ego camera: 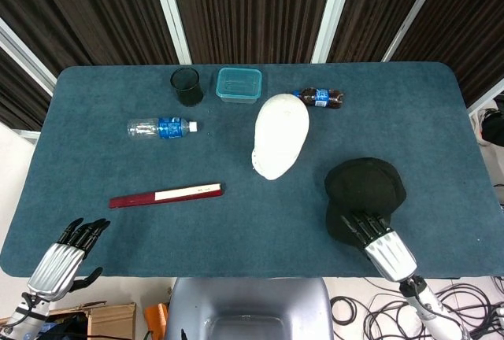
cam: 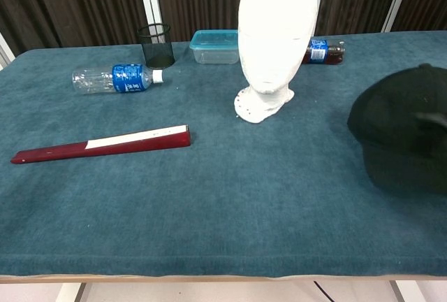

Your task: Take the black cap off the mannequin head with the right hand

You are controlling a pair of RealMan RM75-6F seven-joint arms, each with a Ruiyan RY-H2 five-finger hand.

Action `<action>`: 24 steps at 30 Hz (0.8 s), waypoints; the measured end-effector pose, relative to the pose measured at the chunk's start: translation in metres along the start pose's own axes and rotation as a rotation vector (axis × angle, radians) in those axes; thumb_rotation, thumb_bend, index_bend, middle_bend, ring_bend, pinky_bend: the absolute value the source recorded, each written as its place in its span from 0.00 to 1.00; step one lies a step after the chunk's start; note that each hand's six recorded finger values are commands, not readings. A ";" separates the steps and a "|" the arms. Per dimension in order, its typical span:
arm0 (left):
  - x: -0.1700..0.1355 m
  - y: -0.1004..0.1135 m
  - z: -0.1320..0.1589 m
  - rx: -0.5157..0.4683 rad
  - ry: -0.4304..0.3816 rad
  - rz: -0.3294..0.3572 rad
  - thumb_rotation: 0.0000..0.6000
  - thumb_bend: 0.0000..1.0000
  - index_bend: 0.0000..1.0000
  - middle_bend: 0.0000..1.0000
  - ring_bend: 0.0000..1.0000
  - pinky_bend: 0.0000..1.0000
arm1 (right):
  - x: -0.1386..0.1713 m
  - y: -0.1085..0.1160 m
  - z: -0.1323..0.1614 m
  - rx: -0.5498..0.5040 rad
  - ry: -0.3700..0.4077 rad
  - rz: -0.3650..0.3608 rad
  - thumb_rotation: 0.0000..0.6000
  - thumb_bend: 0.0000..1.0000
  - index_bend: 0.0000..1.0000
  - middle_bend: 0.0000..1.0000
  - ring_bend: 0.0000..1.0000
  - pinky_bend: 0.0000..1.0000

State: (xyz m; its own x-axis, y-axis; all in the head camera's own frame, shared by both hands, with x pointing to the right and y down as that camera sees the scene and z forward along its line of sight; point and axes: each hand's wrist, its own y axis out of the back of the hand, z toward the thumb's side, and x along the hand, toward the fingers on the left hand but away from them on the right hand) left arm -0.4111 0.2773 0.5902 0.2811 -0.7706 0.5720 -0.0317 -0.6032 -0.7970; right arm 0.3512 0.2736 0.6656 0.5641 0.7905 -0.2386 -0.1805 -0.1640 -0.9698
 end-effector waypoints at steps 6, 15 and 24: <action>0.001 -0.001 0.000 0.003 0.003 -0.004 1.00 0.30 0.00 0.10 0.14 0.10 | 0.042 -0.003 0.003 -0.101 -0.004 0.161 1.00 0.05 0.00 0.09 0.08 0.29; 0.002 -0.003 0.002 0.006 0.004 -0.014 1.00 0.30 0.00 0.10 0.14 0.10 | 0.080 0.026 -0.002 -0.155 -0.052 0.310 1.00 0.02 0.00 0.00 0.00 0.06; -0.001 0.004 0.001 0.020 0.010 0.021 1.00 0.32 0.00 0.10 0.14 0.10 | 0.076 0.075 -0.025 -0.220 -0.247 0.381 1.00 0.00 0.00 0.00 0.00 0.00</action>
State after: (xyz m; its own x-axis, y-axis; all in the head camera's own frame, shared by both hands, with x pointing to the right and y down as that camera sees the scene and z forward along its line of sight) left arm -0.4106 0.2762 0.5862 0.2705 -0.7853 0.5569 -0.0186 -0.5826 -0.8126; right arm 0.4005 0.3066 0.5734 0.2791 0.7616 -0.5848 -0.1473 -0.5679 -0.8098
